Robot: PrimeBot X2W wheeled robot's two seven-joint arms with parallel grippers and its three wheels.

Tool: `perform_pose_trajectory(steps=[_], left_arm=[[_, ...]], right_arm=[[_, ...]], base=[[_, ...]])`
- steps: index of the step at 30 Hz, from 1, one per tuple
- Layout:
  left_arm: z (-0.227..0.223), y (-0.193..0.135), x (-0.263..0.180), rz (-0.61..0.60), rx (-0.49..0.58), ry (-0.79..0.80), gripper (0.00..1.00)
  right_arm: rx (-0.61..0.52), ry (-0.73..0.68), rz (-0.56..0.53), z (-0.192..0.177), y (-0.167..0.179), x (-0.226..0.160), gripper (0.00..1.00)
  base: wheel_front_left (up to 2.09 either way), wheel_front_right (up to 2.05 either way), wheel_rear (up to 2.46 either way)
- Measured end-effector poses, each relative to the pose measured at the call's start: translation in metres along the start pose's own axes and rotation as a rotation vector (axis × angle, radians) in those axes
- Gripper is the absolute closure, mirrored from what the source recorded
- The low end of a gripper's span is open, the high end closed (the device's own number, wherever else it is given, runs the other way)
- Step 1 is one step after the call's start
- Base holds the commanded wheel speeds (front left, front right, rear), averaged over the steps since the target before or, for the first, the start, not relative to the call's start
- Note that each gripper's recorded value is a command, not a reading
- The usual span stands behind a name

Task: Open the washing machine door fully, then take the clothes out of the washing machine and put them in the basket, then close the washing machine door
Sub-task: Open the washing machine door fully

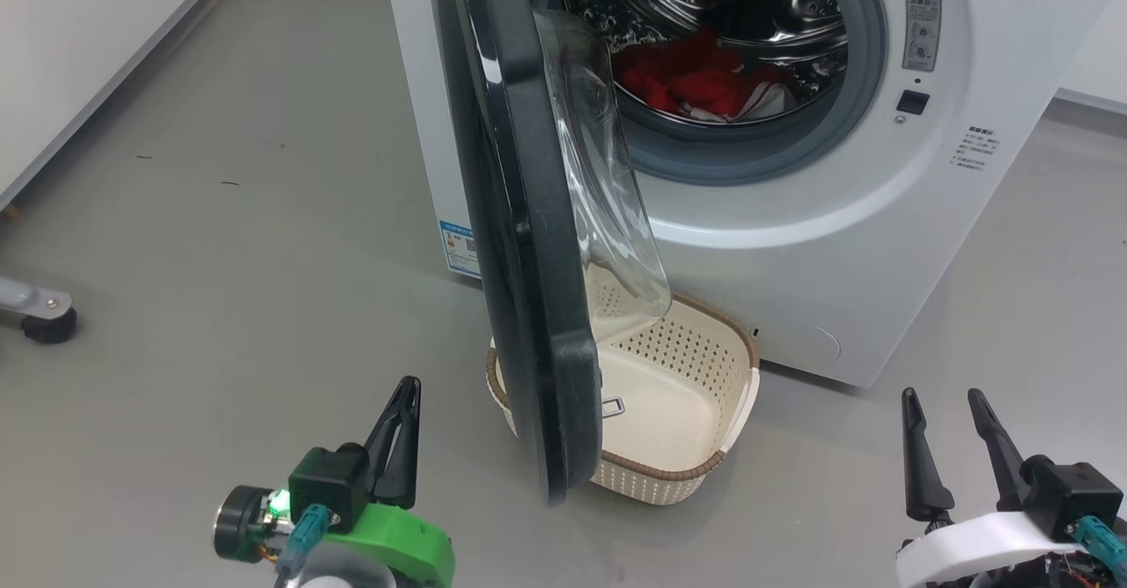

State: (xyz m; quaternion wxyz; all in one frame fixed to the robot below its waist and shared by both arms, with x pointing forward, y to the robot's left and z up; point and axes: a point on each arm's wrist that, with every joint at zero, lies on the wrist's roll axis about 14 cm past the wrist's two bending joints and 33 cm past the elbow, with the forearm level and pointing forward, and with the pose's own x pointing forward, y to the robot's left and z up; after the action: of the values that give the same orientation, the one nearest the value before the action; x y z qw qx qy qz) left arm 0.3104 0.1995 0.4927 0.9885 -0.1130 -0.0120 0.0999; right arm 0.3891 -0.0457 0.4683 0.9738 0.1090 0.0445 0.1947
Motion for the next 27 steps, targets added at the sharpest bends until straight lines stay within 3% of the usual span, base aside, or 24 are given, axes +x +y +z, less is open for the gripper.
perform_pose_trajectory(steps=[7, 17, 22, 27], left_arm=[[0.036, 0.002, 0.006, 0.004, 0.003, -0.114, 1.0], [0.146, -0.029, 0.009, -0.097, 0.034, -0.453, 1.0], [0.181, -0.06, -0.004, -0.215, 0.019, -0.572, 1.0], [0.195, -0.105, -0.024, -0.405, -0.019, -0.621, 1.0]], right_arm=[[0.0, 0.002, 0.009, -0.001, 0.002, 0.001, 0.0], [-0.032, 0.012, 0.004, -0.004, -0.001, 0.0, 0.0], [-0.038, 0.01, 0.002, -0.003, -0.004, 0.0, 0.0], [-0.037, 0.013, 0.001, -0.005, -0.004, -0.003, 0.0]], base=[[0.0, 0.0, 0.0], [0.0, 0.0, 0.0], [0.0, 0.0, 0.0], [0.0, 0.0, 0.0]])
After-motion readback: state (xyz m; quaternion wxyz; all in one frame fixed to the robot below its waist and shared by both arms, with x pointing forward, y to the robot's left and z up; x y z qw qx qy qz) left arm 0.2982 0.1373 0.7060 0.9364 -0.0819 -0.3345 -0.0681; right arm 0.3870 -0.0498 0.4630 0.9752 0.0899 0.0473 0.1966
